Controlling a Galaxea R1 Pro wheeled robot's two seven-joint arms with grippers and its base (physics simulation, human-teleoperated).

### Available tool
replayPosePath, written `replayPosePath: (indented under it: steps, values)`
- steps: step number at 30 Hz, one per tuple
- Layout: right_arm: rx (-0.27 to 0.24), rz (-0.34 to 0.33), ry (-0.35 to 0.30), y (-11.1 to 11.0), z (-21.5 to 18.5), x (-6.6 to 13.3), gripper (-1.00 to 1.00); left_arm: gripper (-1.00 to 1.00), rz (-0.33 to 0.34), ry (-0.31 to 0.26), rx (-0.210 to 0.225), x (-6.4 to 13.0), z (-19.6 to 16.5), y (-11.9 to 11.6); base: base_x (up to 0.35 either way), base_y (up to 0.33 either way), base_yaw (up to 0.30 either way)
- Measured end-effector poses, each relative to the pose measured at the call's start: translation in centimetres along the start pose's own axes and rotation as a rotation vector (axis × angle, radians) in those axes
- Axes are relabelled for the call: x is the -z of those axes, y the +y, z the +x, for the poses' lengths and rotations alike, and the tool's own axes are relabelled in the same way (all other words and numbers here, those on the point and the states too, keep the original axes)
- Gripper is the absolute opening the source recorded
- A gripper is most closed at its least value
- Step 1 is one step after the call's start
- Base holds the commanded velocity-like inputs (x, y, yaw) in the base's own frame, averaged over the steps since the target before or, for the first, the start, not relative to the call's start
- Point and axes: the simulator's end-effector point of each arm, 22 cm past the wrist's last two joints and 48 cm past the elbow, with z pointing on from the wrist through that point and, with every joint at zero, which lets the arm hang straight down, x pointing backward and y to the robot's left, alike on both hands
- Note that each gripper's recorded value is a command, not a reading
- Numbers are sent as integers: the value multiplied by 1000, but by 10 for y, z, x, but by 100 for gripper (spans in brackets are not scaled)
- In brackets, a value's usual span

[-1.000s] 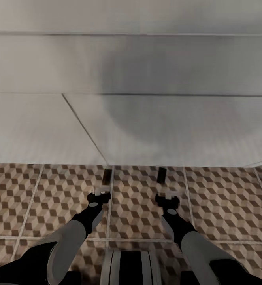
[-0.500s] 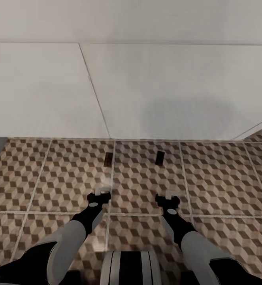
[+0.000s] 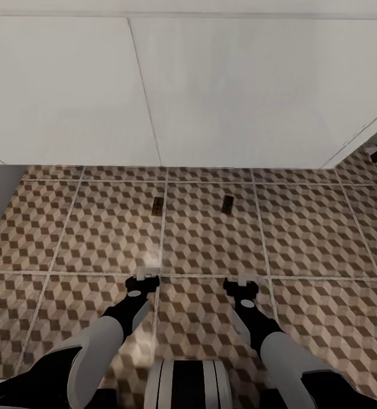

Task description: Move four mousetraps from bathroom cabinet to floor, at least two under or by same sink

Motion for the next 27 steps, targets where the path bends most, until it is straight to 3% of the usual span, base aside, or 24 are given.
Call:
replayPosePath:
  steps: [27]
  values:
    - [-2, -2, -5, 2, -2, 0, 100, 100, 1, -3, 1, 0, -1, 0, -346, 0, 0]
